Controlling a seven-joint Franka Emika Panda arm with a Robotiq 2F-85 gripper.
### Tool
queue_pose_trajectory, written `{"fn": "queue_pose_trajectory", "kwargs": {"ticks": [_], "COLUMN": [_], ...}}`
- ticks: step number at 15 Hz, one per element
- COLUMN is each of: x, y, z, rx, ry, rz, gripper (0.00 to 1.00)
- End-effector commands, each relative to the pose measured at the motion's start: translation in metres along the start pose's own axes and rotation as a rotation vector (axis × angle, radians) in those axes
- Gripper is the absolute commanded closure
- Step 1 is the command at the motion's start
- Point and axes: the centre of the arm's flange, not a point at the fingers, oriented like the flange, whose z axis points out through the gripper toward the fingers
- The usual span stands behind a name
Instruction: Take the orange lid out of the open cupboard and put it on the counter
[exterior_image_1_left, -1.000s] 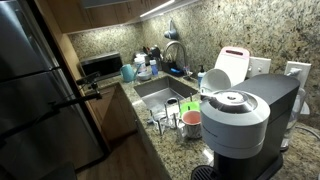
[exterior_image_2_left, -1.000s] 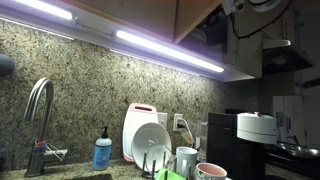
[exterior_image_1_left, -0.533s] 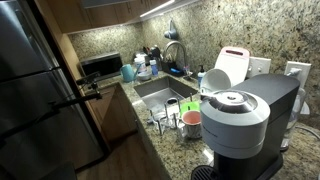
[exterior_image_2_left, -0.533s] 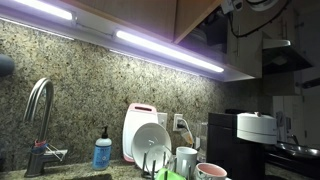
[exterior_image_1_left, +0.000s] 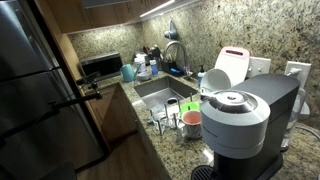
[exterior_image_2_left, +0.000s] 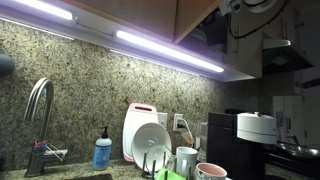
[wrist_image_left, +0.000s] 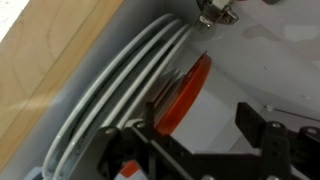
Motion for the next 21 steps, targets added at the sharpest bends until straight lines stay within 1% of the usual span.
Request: {"fn": "queue_pose_trajectory", "kwargs": {"ticks": [1, 7, 8, 9, 10, 15, 19, 21], "x": [0.003, 0.007, 0.008, 0.009, 0.01, 0.02, 0.032, 0.037], "y": [-0.008, -0.008, -0.009, -0.01, -0.011, -0.025, -0.033, -0.03], "z": [0.006, 0.005, 0.004, 0.003, 0.001, -0.013, -0.03, -0.042], "rx": [0.013, 0.007, 0.008, 0.01, 0.014, 0.04, 0.04, 0.028], "ry": [0.022, 0.038, 0.042, 0.048, 0.05, 0.096, 0.142, 0.164], "rz": [0.001, 0.002, 0.005, 0.003, 0.0, -0.021, -0.026, -0.012], "gripper": [0.48, 0.94, 0.99, 1.0, 0.96, 0.96, 0.96, 0.96]}}
